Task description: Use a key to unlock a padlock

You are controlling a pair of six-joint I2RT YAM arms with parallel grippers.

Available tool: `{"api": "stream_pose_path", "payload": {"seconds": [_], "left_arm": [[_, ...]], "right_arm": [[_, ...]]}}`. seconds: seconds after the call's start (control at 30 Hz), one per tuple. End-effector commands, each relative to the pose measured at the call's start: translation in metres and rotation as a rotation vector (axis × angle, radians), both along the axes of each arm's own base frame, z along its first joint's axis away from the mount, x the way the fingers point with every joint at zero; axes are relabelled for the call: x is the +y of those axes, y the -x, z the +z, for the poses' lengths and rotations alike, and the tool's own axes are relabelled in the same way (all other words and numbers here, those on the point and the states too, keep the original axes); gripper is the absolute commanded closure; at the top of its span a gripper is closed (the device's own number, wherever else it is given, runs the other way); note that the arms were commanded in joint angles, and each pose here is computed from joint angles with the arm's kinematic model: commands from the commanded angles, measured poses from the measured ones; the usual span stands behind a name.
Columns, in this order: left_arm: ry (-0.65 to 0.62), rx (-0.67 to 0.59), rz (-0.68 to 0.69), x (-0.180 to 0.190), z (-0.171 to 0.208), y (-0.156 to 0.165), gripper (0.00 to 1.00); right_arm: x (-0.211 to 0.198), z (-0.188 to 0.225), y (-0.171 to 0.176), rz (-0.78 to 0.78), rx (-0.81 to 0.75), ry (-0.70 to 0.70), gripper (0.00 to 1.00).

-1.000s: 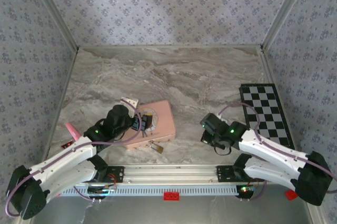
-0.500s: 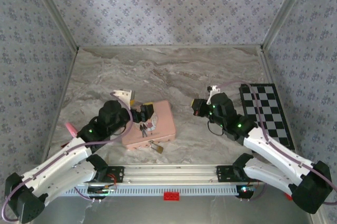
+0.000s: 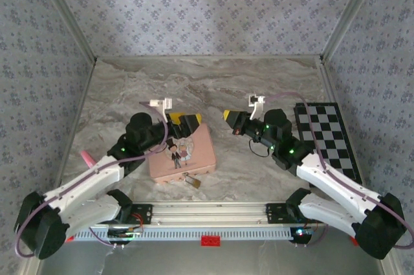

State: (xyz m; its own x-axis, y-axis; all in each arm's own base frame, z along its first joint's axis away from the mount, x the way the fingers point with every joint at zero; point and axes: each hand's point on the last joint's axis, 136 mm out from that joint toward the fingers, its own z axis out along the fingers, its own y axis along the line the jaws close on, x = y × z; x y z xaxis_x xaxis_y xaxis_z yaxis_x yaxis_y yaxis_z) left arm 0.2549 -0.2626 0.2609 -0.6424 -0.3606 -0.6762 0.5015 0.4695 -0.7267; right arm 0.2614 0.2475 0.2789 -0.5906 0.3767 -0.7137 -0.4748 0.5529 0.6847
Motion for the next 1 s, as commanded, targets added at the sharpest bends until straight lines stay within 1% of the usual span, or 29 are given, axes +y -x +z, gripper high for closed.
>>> {"api": "stream_pose_path", "payload": {"seconds": [0.0, 0.1, 0.2, 0.43, 0.57, 0.83, 0.97], "left_arm": [[0.191, -0.016, -0.141, -0.022, 0.045, 0.011, 0.0], [0.194, 0.023, -0.15, -0.028, 0.034, 0.007, 0.0], [0.226, 0.062, -0.173, -0.035, 0.031, 0.007, 0.0], [0.361, 0.132, -0.216, -0.053, 0.041, 0.011, 0.0], [0.411, 0.15, -0.234, -0.058, 0.045, 0.013, 0.0], [0.411, 0.164, -0.257, -0.063, 0.038, 0.015, 0.0], [0.415, 0.161, -0.273, -0.065, 0.041, 0.016, 0.0]], "right_arm": [[0.007, 0.026, 0.002, 0.037, -0.064, -0.032, 1.0], [0.01, 0.029, 0.001, 0.043, -0.065, -0.033, 1.0], [0.018, 0.031, 0.001, 0.059, -0.069, -0.027, 1.0], [0.038, 0.026, -0.003, 0.091, -0.064, -0.018, 1.0], [0.047, 0.026, -0.006, 0.106, -0.061, -0.024, 1.0], [0.055, 0.028, -0.003, 0.132, -0.062, -0.037, 1.0], [0.057, 0.023, -0.005, 0.133, -0.057, -0.027, 1.0]]}}
